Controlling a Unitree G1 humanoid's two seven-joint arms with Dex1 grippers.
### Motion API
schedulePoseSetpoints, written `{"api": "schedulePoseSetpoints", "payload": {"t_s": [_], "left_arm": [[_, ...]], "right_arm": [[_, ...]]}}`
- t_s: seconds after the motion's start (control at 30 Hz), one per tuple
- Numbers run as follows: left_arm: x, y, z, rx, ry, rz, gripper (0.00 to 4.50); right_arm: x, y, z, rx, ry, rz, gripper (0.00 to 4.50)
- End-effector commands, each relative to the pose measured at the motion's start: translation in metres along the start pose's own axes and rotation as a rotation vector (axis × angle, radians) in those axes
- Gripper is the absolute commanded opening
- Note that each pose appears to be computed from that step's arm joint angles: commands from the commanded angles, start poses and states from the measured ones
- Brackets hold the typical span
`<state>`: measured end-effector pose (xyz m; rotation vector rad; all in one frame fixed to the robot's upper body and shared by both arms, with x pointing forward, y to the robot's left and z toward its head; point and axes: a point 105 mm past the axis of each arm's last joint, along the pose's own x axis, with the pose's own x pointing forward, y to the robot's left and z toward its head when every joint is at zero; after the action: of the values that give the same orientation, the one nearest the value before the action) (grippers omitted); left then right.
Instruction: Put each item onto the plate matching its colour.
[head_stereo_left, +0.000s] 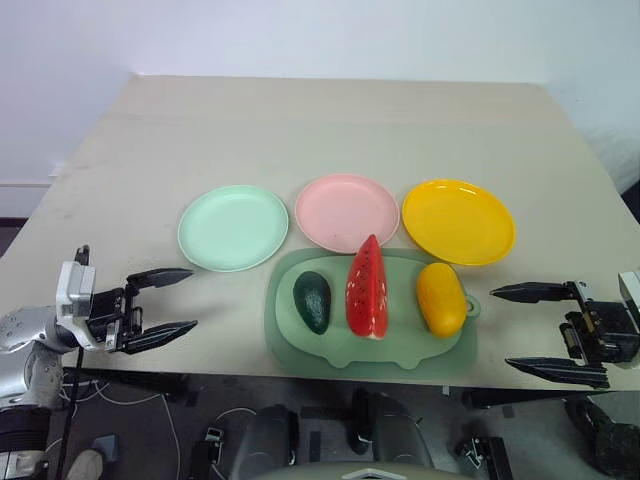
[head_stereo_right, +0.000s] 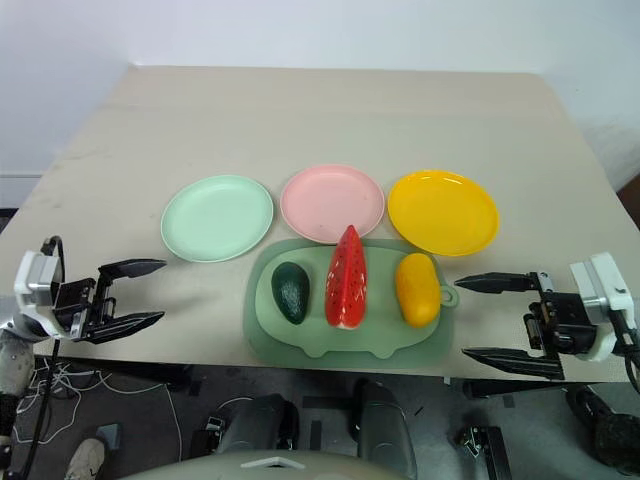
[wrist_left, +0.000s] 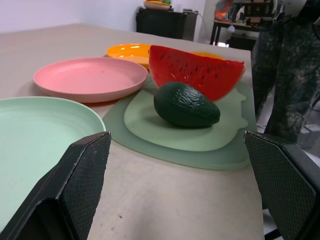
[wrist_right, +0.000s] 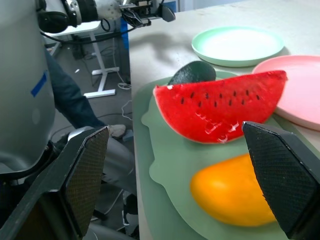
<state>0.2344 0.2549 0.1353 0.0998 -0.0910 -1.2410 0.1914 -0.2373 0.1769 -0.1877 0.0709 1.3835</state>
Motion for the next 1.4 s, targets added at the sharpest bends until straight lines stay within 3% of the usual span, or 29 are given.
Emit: {"api": "schedulePoseSetpoints", "payload": {"t_s": [0.03, 0.87, 1.0, 1.23, 1.4], "left_arm": [[-0.002, 0.000, 0.005, 0.031, -0.005, -0.005, 4.46], [-0.010, 0.010, -0.006, 0.060, 0.044, 0.028, 4.46], [-0.009, 0.012, -0.006, 0.064, 0.042, 0.032, 4.46], [-0.003, 0.013, -0.004, 0.068, 0.024, 0.022, 4.46], [0.002, 0.015, -0.003, 0.074, -0.008, 0.045, 4.46]], "right_arm": [[0.005, 0.004, 0.006, -0.023, -0.016, 0.034, 4.50], [0.005, 0.001, 0.006, -0.006, 0.046, -0.040, 4.50], [0.011, 0.003, 0.006, 0.088, 0.052, -0.055, 4.50], [0.019, -0.006, 0.014, 0.179, 0.051, -0.137, 4.50], [0.014, -0.027, 0.019, 0.241, 0.045, -0.309, 4.50]]}}
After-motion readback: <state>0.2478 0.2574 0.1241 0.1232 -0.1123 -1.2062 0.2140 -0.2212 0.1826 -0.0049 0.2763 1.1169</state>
